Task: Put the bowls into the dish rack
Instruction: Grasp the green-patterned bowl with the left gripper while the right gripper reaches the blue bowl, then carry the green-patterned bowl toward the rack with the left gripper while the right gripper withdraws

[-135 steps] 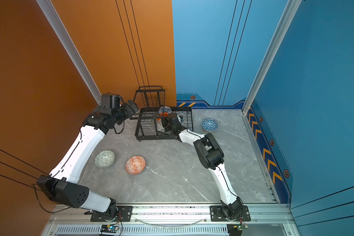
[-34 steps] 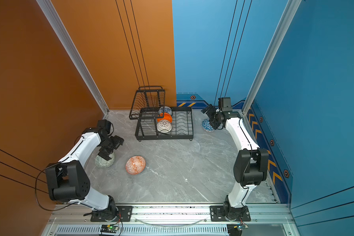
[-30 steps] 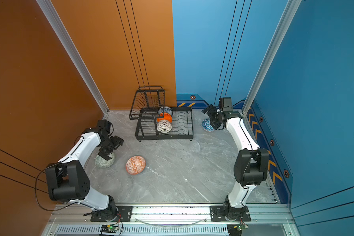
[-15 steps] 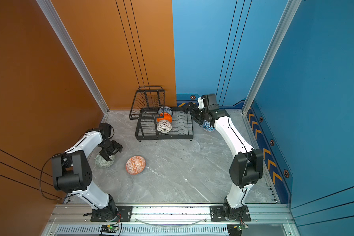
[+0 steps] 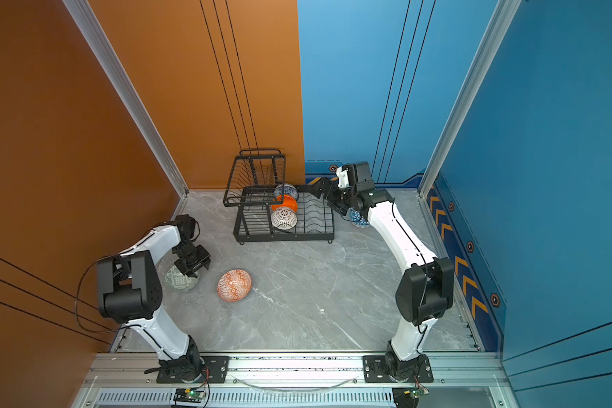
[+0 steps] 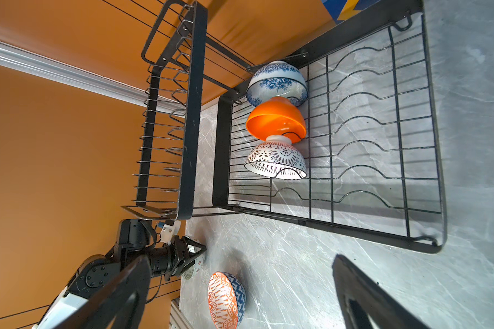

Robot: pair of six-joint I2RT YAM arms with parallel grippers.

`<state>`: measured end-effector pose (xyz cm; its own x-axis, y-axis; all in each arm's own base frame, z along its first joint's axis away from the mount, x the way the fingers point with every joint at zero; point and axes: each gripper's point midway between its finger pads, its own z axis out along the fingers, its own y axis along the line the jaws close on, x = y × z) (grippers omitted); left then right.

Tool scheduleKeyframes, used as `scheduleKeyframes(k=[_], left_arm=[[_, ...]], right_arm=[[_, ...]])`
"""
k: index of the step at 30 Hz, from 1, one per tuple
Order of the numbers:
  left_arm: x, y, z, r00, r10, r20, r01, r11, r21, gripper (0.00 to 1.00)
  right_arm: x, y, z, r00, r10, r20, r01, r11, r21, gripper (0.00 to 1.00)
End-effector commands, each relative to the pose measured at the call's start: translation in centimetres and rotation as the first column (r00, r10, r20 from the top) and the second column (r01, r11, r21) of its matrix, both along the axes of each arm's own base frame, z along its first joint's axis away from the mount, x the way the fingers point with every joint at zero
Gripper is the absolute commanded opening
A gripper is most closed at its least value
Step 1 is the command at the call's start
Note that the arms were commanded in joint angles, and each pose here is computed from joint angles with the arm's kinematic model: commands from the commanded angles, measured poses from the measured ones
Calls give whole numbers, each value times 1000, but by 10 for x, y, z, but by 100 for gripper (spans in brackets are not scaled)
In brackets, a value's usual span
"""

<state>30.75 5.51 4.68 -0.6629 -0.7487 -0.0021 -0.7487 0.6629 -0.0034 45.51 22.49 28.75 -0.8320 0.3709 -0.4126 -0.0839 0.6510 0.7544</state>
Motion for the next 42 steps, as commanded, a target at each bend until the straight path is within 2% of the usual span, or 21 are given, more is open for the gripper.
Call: scheduleKeyframes(k=[1, 7, 14, 19, 22, 26, 31, 37, 42], left_arm=[[-3, 2, -3, 999, -30, -33, 30, 1000, -6, 34], [-4, 0, -4, 998, -46, -35, 46, 999, -18, 23], [5, -2, 7, 998, -59, 4, 59, 998, -16, 1], [23, -4, 27, 995, -50, 81, 52, 998, -22, 0], [42, -12, 54, 983, -53, 173, 56, 998, -11, 0], [70, -41, 96, 952, -103, 290, 103, 995, 16, 0], [85, -97, 131, 911, -215, 353, 203, 977, 73, 0], [69, -166, 126, 892, -329, 309, 332, 942, 47, 0], [56, -198, 115, 880, -384, 279, 391, 920, 33, 0]], right_arm=[[8, 1, 11, 999, -1, 41, 1, 1000, 2, 100], [11, -3, 5, 1000, -20, 19, 20, 1000, 8, 100], [14, -10, 3, 999, -43, 10, 42, 999, 15, 100], [16, -11, -1, 999, -53, -8, 53, 998, 23, 100], [18, -14, -2, 998, -63, -13, 63, 997, 32, 100], [20, -20, -1, 996, -83, -16, 84, 996, 39, 100], [24, -34, 1, 992, -122, -21, 123, 991, 45, 100], [24, -69, -1, 979, -200, -33, 201, 979, 46, 100], [20, -96, -1, 967, -250, -37, 252, 967, 46, 100]])
